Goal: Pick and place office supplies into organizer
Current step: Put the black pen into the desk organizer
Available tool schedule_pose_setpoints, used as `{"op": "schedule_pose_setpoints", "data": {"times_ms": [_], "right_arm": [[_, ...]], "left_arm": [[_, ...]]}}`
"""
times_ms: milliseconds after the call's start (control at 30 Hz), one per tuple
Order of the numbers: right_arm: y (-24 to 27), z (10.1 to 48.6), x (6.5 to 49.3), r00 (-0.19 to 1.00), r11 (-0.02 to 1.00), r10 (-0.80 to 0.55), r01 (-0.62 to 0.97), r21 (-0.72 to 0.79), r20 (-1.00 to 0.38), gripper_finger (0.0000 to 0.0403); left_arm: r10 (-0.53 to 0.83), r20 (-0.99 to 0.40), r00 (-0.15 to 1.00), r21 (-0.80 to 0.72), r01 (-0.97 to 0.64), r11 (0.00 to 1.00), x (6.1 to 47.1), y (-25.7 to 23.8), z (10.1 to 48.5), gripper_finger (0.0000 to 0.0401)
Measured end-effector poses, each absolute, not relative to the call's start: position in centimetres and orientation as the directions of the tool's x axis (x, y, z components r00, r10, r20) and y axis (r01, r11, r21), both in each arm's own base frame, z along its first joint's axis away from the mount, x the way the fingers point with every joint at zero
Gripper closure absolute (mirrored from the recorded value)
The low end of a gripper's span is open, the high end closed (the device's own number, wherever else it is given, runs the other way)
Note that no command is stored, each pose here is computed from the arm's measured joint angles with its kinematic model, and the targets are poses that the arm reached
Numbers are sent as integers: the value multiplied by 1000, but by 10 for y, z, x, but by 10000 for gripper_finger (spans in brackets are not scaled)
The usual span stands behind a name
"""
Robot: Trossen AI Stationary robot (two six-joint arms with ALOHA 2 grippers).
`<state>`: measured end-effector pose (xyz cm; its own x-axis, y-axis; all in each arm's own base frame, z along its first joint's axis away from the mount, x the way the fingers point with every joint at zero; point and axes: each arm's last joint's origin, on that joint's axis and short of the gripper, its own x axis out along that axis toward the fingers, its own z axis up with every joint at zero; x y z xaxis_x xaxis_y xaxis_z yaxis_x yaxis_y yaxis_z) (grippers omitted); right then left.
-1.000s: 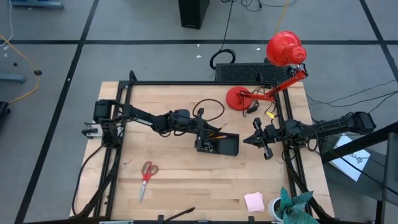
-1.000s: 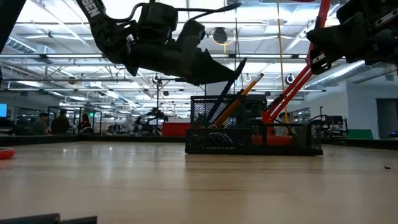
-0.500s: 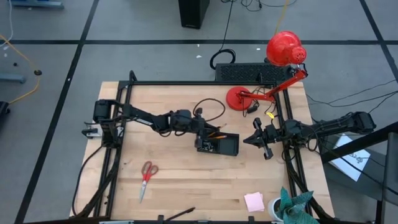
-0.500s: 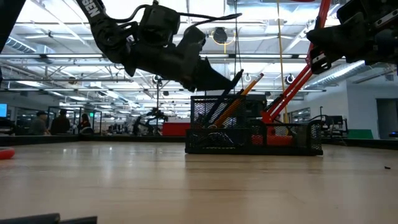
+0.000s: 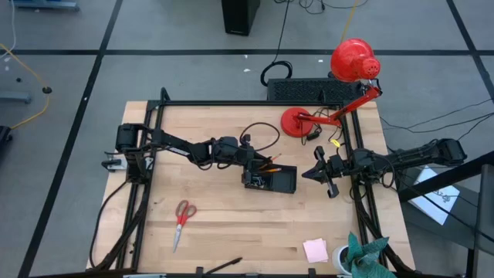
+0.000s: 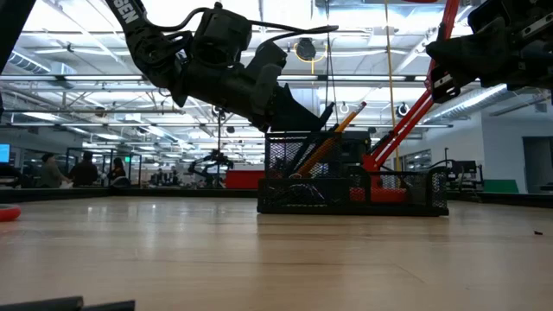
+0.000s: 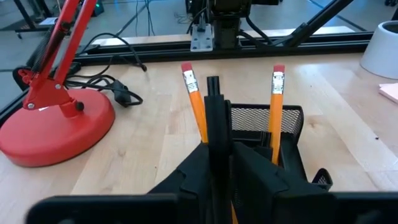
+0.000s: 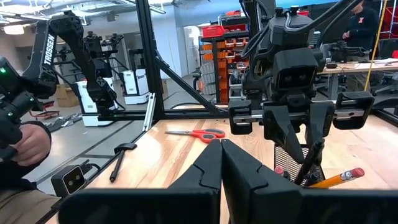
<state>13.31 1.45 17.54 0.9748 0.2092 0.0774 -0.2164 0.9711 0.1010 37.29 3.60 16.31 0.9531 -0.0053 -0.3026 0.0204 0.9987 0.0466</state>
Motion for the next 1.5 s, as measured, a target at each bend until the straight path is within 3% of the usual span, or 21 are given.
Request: {"op": "schedule_pose_setpoints", "data": {"times_ms": [300,433,600,733,900,1033,1267,1500], "right_arm": [[14,175,133,975,971,209,-216,101,77,403],[14,175,133,975,971,210,-217,101,77,403],[15,175,133,974,971,211,-218,101,77,403],[15,175,133,975,971,211,-218,101,77,403],[15,175,133,975,970,212,-219,102,70,403],[15,174,133,975,971,212,-218,101,65,403],[15,174,133,975,973,212,-217,85,62,403],[15,174,133,975,973,212,-217,84,62,403]], "left_arm": [[-6,-299,954,46,21,999,376,36,168,244],[-8,-347,938,76,37,996,380,28,199,232],[13,-548,837,61,24,998,380,-7,250,231],[-40,-725,687,-7,51,999,367,-53,267,231],[-125,-812,570,-133,26,991,342,-116,261,231],[-157,-796,585,-209,-23,978,328,-167,251,231],[-182,-820,543,-322,-174,931,313,-234,202,229],[-238,-819,522,-400,-221,890,308,-281,168,188]]}}
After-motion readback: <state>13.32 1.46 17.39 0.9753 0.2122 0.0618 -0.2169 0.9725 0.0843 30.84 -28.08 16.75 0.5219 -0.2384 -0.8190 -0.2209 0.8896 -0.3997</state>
